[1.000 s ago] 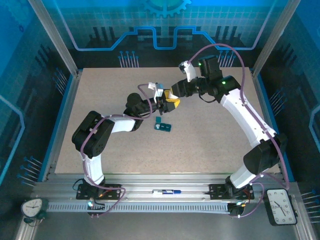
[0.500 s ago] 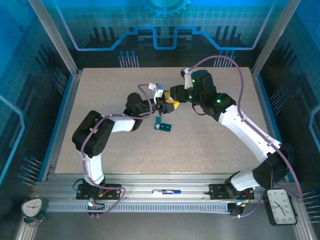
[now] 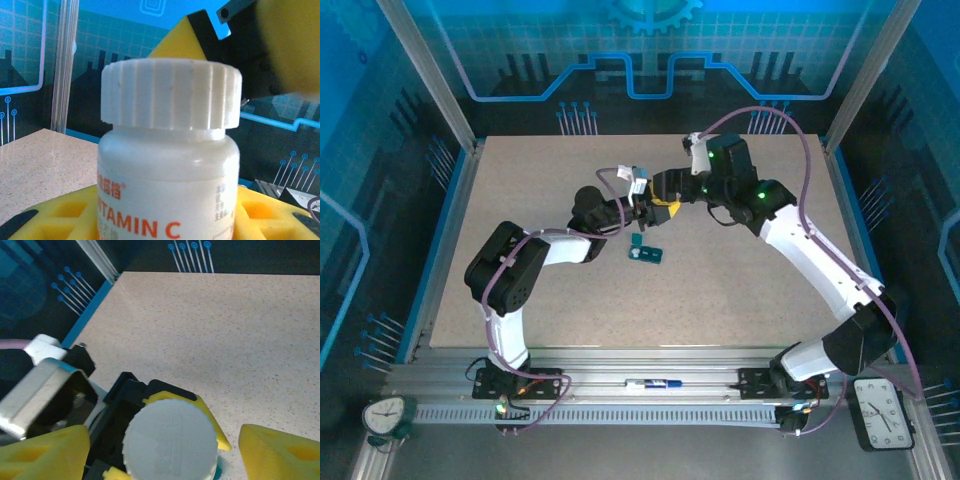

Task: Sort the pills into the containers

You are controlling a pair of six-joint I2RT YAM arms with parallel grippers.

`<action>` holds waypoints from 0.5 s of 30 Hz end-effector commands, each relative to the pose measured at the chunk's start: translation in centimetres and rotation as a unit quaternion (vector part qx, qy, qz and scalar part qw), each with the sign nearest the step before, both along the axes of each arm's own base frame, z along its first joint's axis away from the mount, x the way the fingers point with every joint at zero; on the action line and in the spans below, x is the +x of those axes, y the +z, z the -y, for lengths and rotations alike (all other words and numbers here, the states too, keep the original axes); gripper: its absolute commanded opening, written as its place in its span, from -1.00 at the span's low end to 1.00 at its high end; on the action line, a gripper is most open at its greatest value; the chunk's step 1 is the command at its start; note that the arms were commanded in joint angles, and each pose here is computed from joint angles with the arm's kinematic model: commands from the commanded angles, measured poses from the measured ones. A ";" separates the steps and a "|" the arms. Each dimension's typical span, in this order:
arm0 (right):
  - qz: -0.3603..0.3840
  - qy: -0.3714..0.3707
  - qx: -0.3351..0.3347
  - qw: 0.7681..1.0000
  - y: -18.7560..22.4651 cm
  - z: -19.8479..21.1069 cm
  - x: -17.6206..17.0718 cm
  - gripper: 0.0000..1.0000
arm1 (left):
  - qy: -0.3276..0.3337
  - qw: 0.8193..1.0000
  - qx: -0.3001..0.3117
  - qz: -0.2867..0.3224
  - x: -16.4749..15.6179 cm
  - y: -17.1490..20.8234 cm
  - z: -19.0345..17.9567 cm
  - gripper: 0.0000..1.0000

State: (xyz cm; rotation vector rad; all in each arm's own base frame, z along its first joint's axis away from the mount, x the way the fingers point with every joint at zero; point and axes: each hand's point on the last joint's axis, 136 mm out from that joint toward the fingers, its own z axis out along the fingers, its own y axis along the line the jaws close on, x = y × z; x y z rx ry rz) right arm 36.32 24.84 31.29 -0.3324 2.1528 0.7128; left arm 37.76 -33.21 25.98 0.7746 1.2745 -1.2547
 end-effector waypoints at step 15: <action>0.073 0.120 -0.047 0.989 2.5 0.3 0.6 0.66 | -0.002 0.999 -0.018 0.038 -0.1 2.1 0.2 -1.00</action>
